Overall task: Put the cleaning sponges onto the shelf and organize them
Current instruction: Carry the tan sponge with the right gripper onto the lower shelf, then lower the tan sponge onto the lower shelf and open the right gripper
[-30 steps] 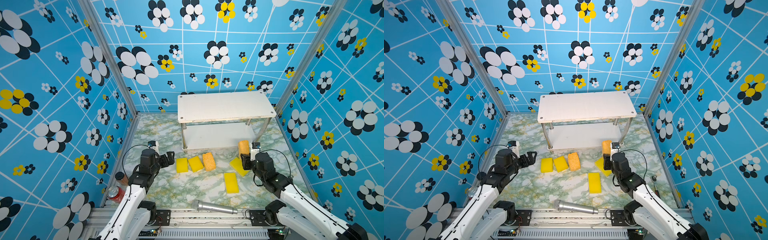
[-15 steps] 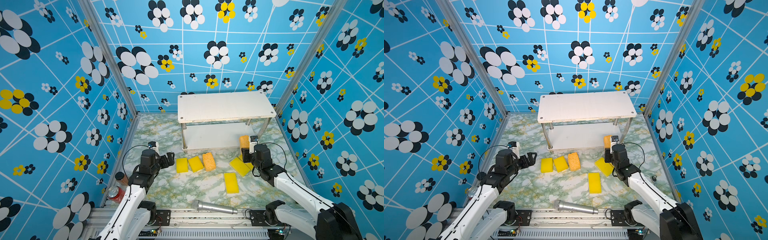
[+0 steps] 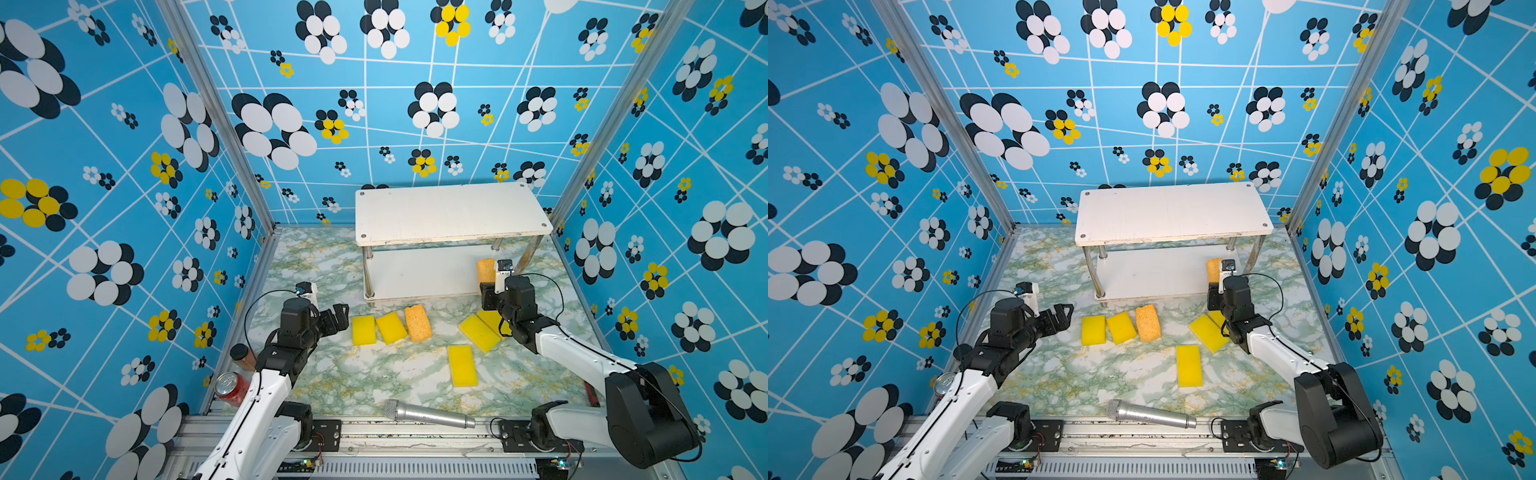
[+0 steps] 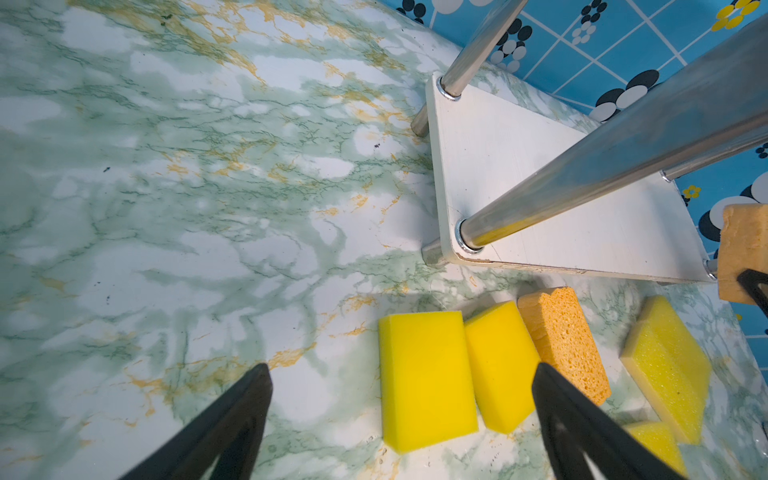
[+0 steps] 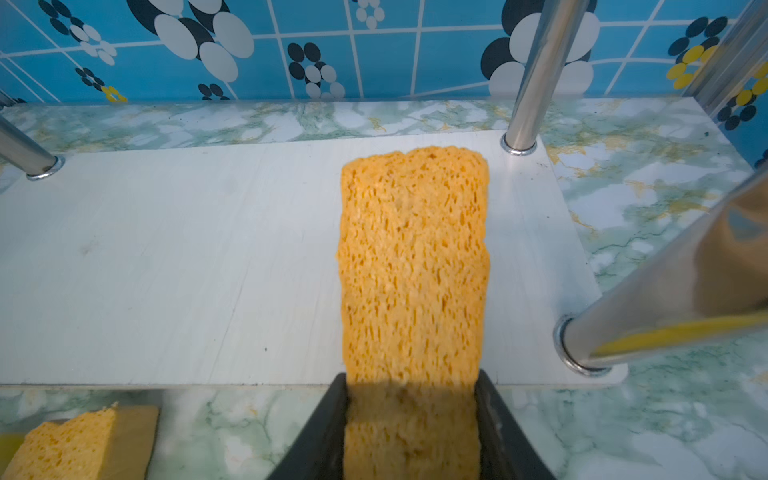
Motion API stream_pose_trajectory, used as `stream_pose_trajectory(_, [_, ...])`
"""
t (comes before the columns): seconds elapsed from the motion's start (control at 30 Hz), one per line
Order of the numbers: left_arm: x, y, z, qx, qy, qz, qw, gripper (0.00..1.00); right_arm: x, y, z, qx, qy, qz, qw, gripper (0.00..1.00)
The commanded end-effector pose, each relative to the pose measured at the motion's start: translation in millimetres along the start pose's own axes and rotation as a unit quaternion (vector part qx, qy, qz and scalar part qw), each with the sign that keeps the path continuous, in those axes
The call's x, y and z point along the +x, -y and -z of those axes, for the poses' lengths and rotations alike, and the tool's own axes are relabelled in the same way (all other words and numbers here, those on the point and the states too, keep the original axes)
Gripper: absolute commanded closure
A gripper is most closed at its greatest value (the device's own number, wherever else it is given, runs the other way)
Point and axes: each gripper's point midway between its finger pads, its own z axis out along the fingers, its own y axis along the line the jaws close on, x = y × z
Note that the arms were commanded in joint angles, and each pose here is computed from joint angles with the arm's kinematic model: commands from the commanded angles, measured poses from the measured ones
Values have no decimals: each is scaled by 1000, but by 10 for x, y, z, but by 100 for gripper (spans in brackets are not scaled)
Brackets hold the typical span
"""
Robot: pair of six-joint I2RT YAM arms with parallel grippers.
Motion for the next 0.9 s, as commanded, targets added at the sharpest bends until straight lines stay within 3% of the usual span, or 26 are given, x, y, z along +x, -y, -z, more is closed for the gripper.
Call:
stream_pose_trajectory(0.0, [-111, 25, 55, 0, 14, -10, 1000, 1, -221, -13, -63, -4, 32, -1, 999, 100])
stream_pose_trajectory(0.87, [-103, 14, 59, -3, 12, -11, 1000, 1, -110, -23, -370, 2, -51, -11, 999, 100])
